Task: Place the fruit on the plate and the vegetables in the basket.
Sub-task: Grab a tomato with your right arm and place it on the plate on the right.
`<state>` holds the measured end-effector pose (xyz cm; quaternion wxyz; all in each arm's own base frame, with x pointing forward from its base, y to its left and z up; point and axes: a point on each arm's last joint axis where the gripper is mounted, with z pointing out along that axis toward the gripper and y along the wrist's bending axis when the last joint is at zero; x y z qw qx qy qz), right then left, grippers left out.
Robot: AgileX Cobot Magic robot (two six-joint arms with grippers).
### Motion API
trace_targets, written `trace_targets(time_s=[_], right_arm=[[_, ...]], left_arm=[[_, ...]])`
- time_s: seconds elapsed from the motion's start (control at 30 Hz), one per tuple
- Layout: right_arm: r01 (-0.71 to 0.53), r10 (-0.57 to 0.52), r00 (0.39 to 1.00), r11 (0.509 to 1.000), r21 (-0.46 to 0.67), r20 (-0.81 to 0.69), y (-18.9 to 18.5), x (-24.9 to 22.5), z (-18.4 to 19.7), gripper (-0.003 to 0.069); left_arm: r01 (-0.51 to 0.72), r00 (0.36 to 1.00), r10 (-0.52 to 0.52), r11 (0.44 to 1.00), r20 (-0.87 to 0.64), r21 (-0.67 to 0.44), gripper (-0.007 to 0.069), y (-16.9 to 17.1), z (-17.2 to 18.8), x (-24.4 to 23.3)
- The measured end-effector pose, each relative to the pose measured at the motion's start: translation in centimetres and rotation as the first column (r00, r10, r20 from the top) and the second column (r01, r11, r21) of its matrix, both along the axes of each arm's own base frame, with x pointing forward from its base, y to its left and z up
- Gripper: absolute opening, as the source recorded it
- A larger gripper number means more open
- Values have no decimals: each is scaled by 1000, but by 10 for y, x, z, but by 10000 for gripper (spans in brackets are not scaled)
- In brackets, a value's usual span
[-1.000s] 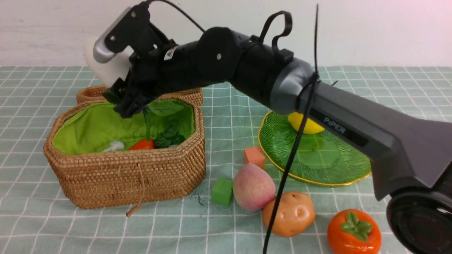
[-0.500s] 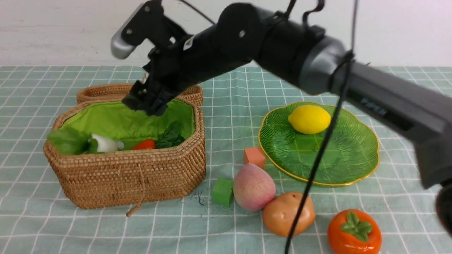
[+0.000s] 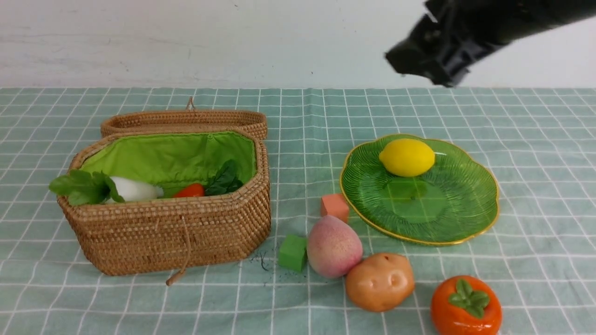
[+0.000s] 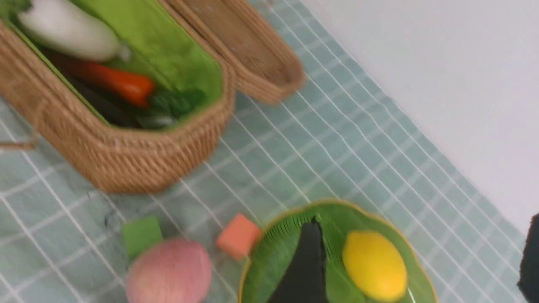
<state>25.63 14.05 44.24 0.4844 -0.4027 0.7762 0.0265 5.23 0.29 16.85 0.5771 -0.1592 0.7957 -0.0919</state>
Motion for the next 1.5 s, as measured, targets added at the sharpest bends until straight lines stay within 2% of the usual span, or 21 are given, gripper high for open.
trace_targets(time_s=[0.07, 0.13, 0.17, 0.27, 0.3, 0.33, 0.4, 0.43, 0.47, 0.57, 0.73, 0.83, 1.07, 1.23, 1.37, 1.5], right_arm=[[25, -25, 1000, 1000, 9, -18, -6, -9, -4, 610], [127, -117, 981, 990, 59, -157, -18, -29, -28, 599], [136, -124, 978, 988, 66, -166, -19, -29, -28, 598], [342, -300, 856, 939, 26, -421, -34, -34, -81, 594], [349, -306, 848, 937, 20, -432, -34, -35, -84, 594], [419, -376, 780, 907, -28, -500, -45, -32, -106, 594], [502, -449, 683, 862, -77, -577, -63, -27, -137, 594], [508, -454, 671, 857, -82, -586, -63, -28, -141, 594], [555, -471, 622, 829, -71, -626, -73, -26, -154, 594], [619, -430, 557, 785, 10, -711, -89, -25, -179, 594], [675, -307, 500, 724, 142, -810, -102, -13, -206, 594], [690, -284, 473, 708, 151, -834, -107, -4, -220, 594], [734, -263, 332, 675, 73, -906, -110, 8, -271, 594], [747, -212, 303, 658, 93, -929, -106, 12, -279, 582], [708, -171, 344, 693, 135, -923, -103, 13, -280, 500], [655, -139, 393, 736, 171, -909, -101, 14, -279, 496]], left_arm=[[0, 1000, 0, 1000, 0, 0, 174, 0, 0, 0], [0, 1000, 0, 1000, 0, 0, 176, 0, 0, 0], [0, 1000, 0, 1000, 0, 0, 176, 0, 0, 0], [0, 1000, 0, 1000, 0, 0, 181, 0, 0, 0], [0, 1000, 0, 1000, 0, 0, 181, 0, 0, 0], [0, 1000, 0, 1000, 0, 0, 183, 0, 0, 0], [0, 1000, 0, 1000, 0, 0, 183, 0, 0, 0], [0, 1000, 0, 1000, 0, 0, 184, 0, 0, 0], [0, 1000, 0, 1000, 0, 0, 185, 0, 0, 0], [0, 1000, 0, 1000, 0, 0, 187, 0, 0, 0], [0, 1000, 0, 1000, 0, 0, 194, 0, 0, 0], [0, 1000, 0, 1000, 0, 0, 197, 0, 0, 0], [0, 1000, 0, 1000, -1, 0, 206, 0, 0, 0], [0, 1000, 0, 1000, -1, 0, 211, 0, 0, 0], [0, 1000, 0, 1000, -1, 0, 215, 0, 0, 0], [0, 1000, 0, 1000, -1, 0, 218, 0, 0, 0]])
